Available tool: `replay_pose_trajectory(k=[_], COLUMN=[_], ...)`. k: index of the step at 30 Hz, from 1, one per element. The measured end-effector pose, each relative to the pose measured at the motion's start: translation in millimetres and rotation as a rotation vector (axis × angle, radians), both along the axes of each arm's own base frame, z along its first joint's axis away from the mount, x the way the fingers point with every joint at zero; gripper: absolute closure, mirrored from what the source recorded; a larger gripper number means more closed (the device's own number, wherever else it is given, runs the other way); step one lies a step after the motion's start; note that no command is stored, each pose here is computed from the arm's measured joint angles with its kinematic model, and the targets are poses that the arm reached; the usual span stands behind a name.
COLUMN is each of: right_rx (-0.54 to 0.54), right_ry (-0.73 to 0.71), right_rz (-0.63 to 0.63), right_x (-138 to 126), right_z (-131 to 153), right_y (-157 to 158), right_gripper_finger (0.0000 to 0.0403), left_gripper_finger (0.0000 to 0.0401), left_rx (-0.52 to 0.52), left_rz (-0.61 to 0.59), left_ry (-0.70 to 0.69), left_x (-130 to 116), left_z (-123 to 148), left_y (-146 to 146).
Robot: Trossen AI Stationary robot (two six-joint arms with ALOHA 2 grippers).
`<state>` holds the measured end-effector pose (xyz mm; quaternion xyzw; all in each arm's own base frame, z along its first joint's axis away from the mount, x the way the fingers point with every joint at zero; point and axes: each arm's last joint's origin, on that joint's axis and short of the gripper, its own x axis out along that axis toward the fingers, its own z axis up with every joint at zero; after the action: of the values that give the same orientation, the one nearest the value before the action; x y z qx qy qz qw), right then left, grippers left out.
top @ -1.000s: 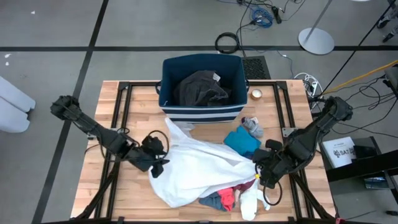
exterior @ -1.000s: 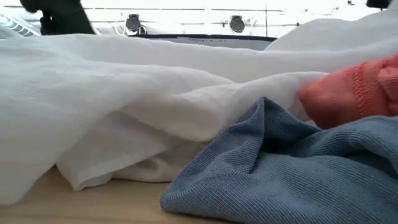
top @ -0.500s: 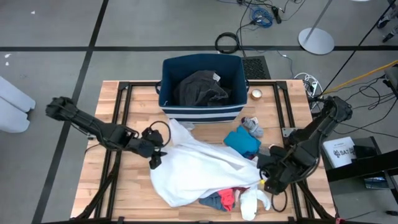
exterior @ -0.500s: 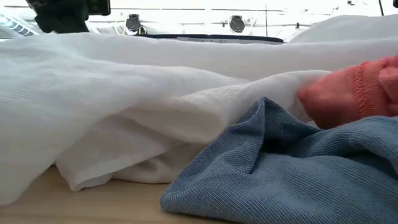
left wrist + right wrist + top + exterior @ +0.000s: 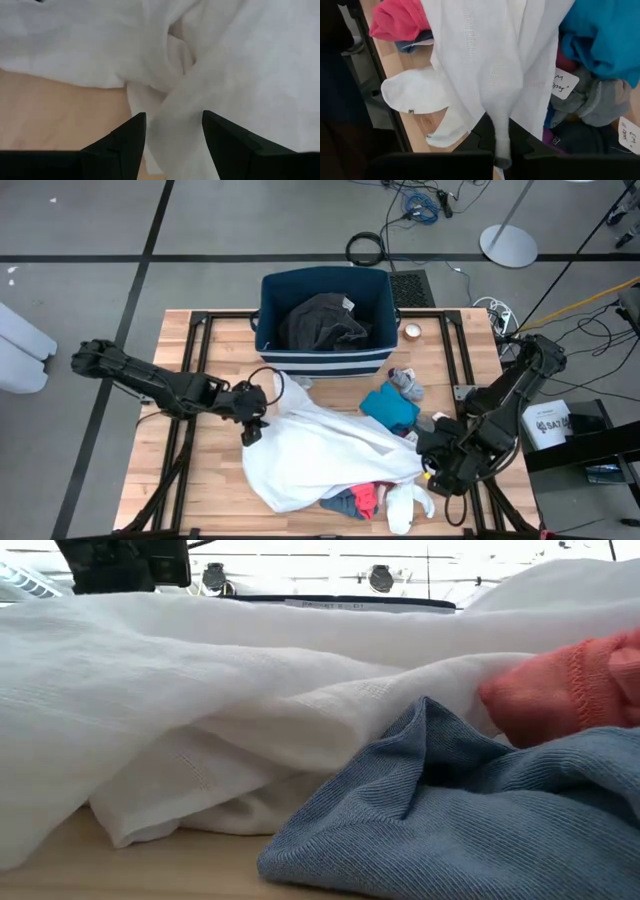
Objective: Sort clothes
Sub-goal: Put the white polo shirt into the blue laundry organizer
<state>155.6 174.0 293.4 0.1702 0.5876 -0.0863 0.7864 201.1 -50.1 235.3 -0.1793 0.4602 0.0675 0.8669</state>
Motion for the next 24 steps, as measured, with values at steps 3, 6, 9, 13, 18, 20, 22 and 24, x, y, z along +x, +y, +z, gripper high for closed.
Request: replay_pose_trajectory(k=[3, 6, 9, 13, 18, 20, 22, 24], right_rx=[0.003, 0.007, 0.008, 0.013, 0.021, 0.028, 0.032, 0.032], right_ry=[0.0, -0.002, -0.003, -0.007, -0.012, -0.008, -0.007, -0.007], right_rz=[0.002, -0.004, -0.004, -0.004, -0.013, -0.023, -0.027, -0.027], right_x=[-2, -5, -7, -6, -5, -5, -5, -5], right_z=[0, 0, 0, 0, 0, 0, 0, 0], right_y=[2, 4, 6, 6, 6, 6, 6, 6], right_gripper_finger=[0.0403, 0.0403, 0.0403, 0.0403, 0.0403, 0.0403, 0.0403, 0.0403], left_gripper_finger=[0.0198, 0.0198, 0.0198, 0.0202, 0.026, 0.0296, 0.0337, 0.0379], left_rx=[-0.058, -0.133, -0.173, -0.182, -0.156, -0.139, -0.121, -0.108], left_rz=[-0.006, -0.012, -0.015, 0.006, 0.016, -0.003, -0.023, -0.038], left_ry=[0.025, -0.037, -0.095, -0.132, -0.17, -0.175, -0.178, -0.18], left_x=[-2, 1, 2, 3, 6, 6, 6, 6], left_z=[-16, -29, -38, -39, -37, -37, -37, -37], left_y=[3, 3, 2, 2, 2, 2, 2, 2])
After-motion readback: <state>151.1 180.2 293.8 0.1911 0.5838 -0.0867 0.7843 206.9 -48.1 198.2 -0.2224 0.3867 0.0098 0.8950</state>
